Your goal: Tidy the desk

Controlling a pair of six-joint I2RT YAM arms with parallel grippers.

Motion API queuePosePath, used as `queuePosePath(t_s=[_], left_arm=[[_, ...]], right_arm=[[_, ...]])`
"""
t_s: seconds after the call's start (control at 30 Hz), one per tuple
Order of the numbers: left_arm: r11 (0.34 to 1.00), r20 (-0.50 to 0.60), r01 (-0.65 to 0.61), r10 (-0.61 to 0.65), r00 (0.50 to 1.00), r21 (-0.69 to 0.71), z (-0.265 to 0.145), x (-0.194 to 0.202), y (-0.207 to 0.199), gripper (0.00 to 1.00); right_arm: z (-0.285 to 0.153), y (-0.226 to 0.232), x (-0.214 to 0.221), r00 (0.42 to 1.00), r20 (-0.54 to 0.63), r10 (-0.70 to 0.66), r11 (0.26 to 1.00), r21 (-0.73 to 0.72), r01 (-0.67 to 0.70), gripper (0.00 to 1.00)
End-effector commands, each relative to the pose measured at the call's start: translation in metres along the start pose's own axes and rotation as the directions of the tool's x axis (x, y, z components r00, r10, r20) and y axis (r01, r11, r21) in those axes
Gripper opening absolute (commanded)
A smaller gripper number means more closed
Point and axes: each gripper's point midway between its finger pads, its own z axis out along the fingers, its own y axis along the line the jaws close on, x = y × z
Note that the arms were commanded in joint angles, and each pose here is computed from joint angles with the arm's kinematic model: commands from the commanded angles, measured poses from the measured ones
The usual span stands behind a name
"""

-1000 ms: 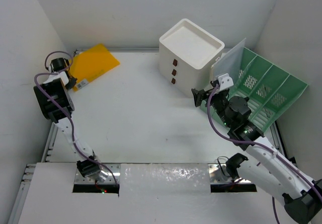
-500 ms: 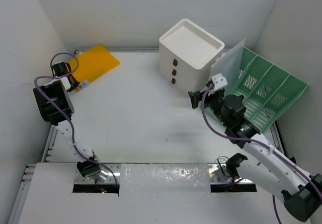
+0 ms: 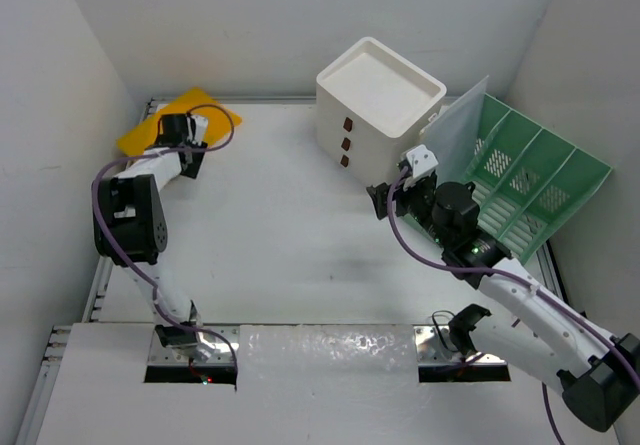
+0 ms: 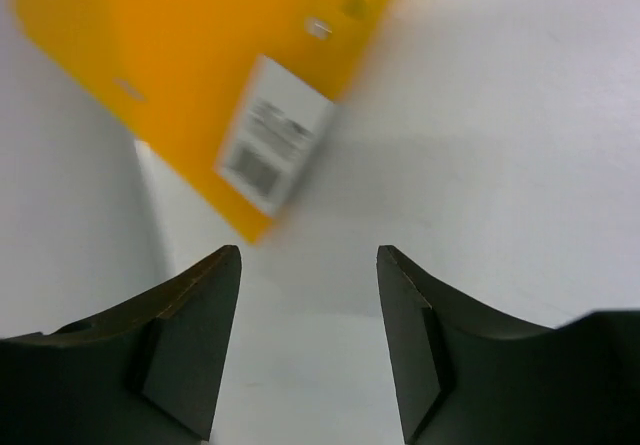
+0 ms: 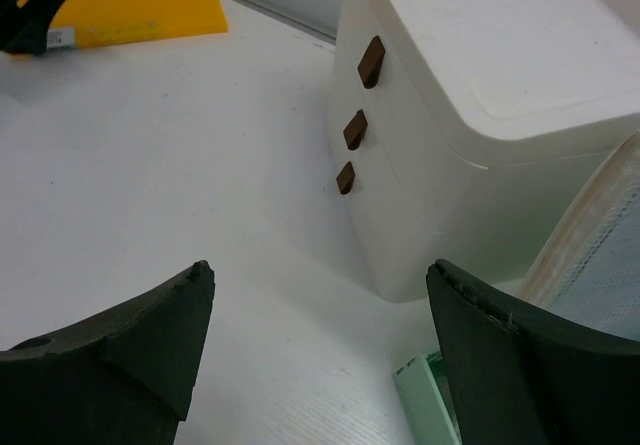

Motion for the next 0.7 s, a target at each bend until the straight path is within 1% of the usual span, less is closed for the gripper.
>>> queuePosePath(t_s=[0.0, 0.1, 0.13, 0.27, 0.3, 0.4, 0.5, 0.57, 0.67], left_arm=[[0.986, -0.048, -0.148, 0.145, 0.988, -0.076, -0.008, -0.009, 0.046, 0.56], [0.981, -0.084, -0.192, 0.189, 0.978, -0.036, -0.002, 0.001, 0.036, 0.61], [0.978, -0.114, -0.203, 0.197, 0.974, -0.040, 0.001, 0.009, 0.034, 0.64], [0.977, -0.131, -0.200, 0.190, 0.973, -0.068, 0.009, 0.013, 0.031, 0.66], [0.979, -0.124, -0.198, 0.193, 0.973, -0.036, 0.010, 0.011, 0.026, 0.66], [0.980, -0.130, -0.191, 0.196, 0.972, 0.049, 0.018, 0.015, 0.010, 0.64], [0.980, -0.165, -0.200, 0.199, 0.966, 0.008, 0.027, 0.021, 0.015, 0.60], [0.976, -0.194, -0.220, 0.218, 0.957, 0.011, 0.033, 0.028, 0.014, 0.58], [0.972, -0.195, -0.236, 0.228, 0.954, -0.016, 0.040, 0.027, 0.017, 0.54]], right_arm=[[-0.001, 0.004, -0.022, 0.998, 0.049, -0.039, 0.999, -0.027, 0.040, 0.84], [0.001, 0.003, -0.017, 0.998, 0.039, -0.049, 0.998, -0.023, 0.050, 0.84], [0.002, 0.003, -0.016, 0.998, 0.036, -0.050, 0.998, -0.022, 0.050, 0.84], [0.009, 0.007, -0.008, 0.995, 0.014, -0.103, 0.993, -0.052, 0.103, 0.85], [0.013, 0.010, -0.011, 0.994, 0.015, -0.104, 0.992, -0.069, 0.105, 0.85], [0.017, 0.018, -0.023, 0.995, 0.028, -0.094, 0.989, -0.111, 0.097, 0.85], [0.021, 0.021, -0.029, 0.996, 0.041, -0.073, 0.990, -0.118, 0.077, 0.84], [0.021, 0.022, -0.031, 0.996, 0.060, -0.064, 0.991, -0.118, 0.070, 0.84], [0.022, 0.023, -0.031, 0.996, 0.063, -0.064, 0.991, -0.114, 0.071, 0.84]])
